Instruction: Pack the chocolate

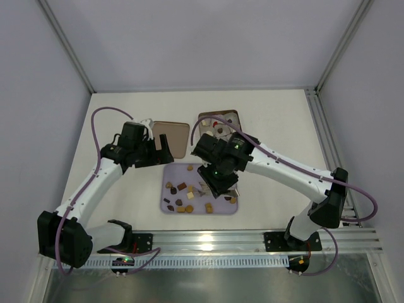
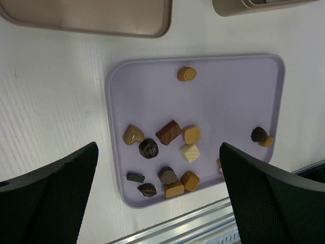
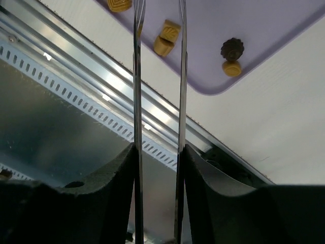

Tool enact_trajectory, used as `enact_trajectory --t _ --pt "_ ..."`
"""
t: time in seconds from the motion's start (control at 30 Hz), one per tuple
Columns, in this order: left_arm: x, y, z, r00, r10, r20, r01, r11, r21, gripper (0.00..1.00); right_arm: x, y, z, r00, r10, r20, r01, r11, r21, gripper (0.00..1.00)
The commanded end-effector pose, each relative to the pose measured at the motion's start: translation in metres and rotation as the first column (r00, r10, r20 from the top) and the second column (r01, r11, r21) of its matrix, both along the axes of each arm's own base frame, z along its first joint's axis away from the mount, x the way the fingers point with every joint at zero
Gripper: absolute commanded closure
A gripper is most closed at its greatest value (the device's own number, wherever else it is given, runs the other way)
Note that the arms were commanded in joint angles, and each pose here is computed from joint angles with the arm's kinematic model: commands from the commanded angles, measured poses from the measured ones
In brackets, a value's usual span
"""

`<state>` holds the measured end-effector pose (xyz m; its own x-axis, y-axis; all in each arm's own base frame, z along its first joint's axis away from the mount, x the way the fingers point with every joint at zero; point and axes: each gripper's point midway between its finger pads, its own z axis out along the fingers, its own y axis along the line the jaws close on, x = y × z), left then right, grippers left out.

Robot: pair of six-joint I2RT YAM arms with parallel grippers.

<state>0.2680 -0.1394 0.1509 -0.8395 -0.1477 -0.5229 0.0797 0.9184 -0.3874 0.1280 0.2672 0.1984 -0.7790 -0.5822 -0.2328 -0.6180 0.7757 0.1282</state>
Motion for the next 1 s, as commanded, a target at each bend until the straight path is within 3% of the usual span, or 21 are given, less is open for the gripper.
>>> enact_trajectory --t 0.0,0.4,0.97 --pt "0.003 -0.005 0.013 0.999 -0.012 0.046 0.014 0.999 -0.03 0.0 -0.034 -0.019 0.006 0.997 -0.034 -0.075 0.032 0.999 -0.038 0.57" --pt "0.0 -0.004 0.016 0.998 -0.007 0.06 0.009 0.999 -0.035 0.0 -0.062 -0.033 -0.008 0.992 -0.067 -0.106 0.057 0.994 -0.094 0.54" --pt "-0.001 -0.002 0.016 0.998 -0.005 0.063 0.007 0.999 -0.031 0.0 -0.06 -0.033 -0.034 0.991 -0.084 -0.107 0.069 0.988 -0.139 0.54"
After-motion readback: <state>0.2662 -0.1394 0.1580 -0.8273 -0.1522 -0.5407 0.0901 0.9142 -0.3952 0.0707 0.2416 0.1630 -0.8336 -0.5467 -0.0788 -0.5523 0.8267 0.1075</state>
